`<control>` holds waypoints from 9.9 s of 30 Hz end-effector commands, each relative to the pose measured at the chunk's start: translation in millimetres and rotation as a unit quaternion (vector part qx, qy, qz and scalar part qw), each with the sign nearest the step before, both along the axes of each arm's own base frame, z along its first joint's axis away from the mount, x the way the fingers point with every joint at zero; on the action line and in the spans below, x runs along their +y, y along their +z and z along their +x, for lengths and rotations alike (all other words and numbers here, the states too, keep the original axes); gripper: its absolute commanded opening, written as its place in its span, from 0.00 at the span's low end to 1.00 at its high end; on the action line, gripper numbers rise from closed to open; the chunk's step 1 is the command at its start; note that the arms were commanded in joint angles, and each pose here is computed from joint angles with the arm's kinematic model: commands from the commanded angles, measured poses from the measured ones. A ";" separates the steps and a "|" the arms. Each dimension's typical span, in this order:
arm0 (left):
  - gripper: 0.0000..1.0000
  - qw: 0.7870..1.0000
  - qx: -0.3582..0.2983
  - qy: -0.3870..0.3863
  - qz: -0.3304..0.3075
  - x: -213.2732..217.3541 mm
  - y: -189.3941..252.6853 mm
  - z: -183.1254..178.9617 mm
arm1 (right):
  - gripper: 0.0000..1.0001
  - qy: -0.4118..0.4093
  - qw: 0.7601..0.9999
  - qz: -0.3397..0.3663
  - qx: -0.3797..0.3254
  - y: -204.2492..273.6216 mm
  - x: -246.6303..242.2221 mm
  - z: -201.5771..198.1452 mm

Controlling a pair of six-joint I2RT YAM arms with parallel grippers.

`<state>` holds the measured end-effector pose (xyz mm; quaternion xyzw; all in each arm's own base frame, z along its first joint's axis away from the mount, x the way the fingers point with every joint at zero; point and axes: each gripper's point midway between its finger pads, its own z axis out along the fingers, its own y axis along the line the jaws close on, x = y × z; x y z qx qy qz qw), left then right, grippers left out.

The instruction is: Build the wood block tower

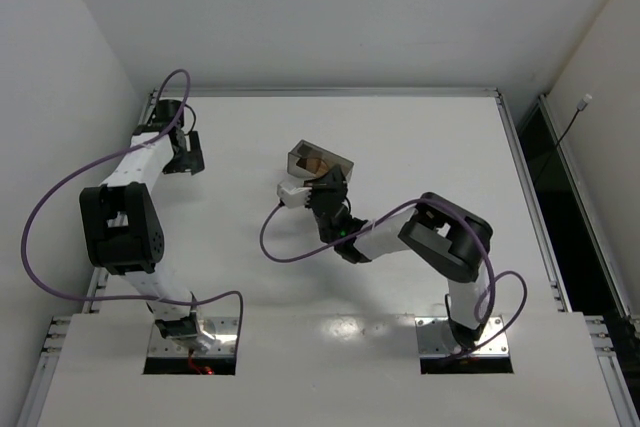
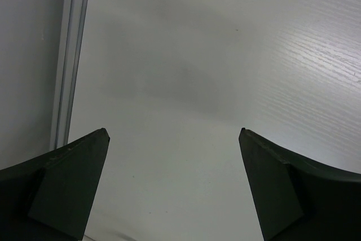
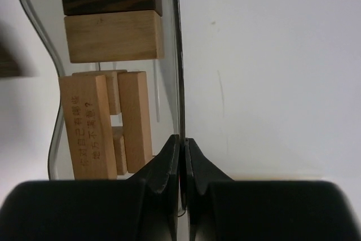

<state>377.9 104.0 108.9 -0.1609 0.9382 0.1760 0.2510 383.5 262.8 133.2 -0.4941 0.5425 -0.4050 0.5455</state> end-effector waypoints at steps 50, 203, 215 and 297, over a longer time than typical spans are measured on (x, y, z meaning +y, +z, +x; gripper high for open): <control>1.00 0.998 -0.018 -0.036 -0.042 -29.7 3.3 15.5 | 0.00 -0.008 0.981 -0.105 -0.165 49.1 -22.4 -54.6; 1.00 0.973 -0.010 -0.230 0.003 -100.3 32.7 -18.4 | 0.57 0.100 0.744 0.281 0.598 -34.3 15.8 -48.5; 1.00 0.976 -0.002 -0.216 0.011 -89.3 23.9 -25.2 | 0.43 0.094 0.719 0.270 0.633 -61.0 59.9 -56.2; 1.00 0.981 0.015 -0.194 -0.019 -82.9 -8.0 -4.9 | 0.00 0.166 0.730 0.122 0.651 -102.5 24.0 -108.2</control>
